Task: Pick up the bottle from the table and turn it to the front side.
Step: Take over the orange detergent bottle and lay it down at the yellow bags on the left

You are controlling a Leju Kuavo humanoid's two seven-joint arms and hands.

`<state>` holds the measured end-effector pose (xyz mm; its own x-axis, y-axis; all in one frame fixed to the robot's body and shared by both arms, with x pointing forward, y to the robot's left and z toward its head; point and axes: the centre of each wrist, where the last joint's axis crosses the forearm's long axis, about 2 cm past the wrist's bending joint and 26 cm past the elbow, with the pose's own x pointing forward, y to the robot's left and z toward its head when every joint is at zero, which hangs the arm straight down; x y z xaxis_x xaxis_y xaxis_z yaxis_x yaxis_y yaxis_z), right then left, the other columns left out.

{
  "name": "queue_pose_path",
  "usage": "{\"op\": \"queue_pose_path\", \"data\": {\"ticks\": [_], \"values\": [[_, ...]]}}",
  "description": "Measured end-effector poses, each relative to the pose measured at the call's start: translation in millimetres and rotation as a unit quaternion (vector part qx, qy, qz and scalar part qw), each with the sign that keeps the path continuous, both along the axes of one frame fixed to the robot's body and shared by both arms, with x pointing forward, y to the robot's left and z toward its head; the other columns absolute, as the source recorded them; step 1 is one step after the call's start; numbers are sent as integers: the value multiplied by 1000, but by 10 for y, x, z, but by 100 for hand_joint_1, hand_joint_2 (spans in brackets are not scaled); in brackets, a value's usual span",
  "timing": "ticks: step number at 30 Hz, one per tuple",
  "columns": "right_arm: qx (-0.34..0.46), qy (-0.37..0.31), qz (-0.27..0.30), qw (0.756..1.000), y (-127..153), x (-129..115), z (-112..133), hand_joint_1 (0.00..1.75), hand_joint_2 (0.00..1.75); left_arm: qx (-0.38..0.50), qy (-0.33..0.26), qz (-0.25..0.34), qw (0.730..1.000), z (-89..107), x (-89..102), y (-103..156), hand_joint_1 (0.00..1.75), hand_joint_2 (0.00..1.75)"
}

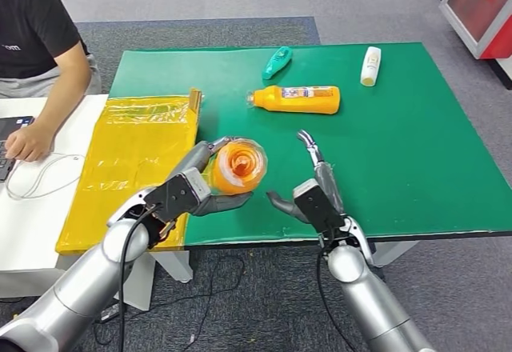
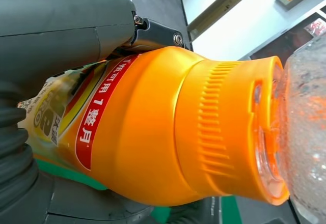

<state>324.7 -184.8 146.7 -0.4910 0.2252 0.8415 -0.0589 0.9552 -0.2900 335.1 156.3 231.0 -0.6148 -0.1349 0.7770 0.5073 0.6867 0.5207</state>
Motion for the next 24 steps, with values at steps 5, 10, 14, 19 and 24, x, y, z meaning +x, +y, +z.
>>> {"op": "queue_pose_path", "data": {"ticks": [5,10,14,19,24], "values": [[29,19,-10,999,-80,-11,-47,0,175,20,-2,11,1000,-19,20,79,175,175],[48,31,-40,998,-202,-23,-102,0,175,39,-1,22,999,-50,35,172,175,175],[60,40,-59,996,-290,-43,-151,0,175,49,11,32,998,-116,24,251,175,175],[70,54,-74,993,-368,-94,-229,0,175,69,40,51,995,-225,10,412,175,175],[75,66,-83,992,-420,-148,-301,0,175,96,69,69,991,-377,-25,545,175,175]]}}
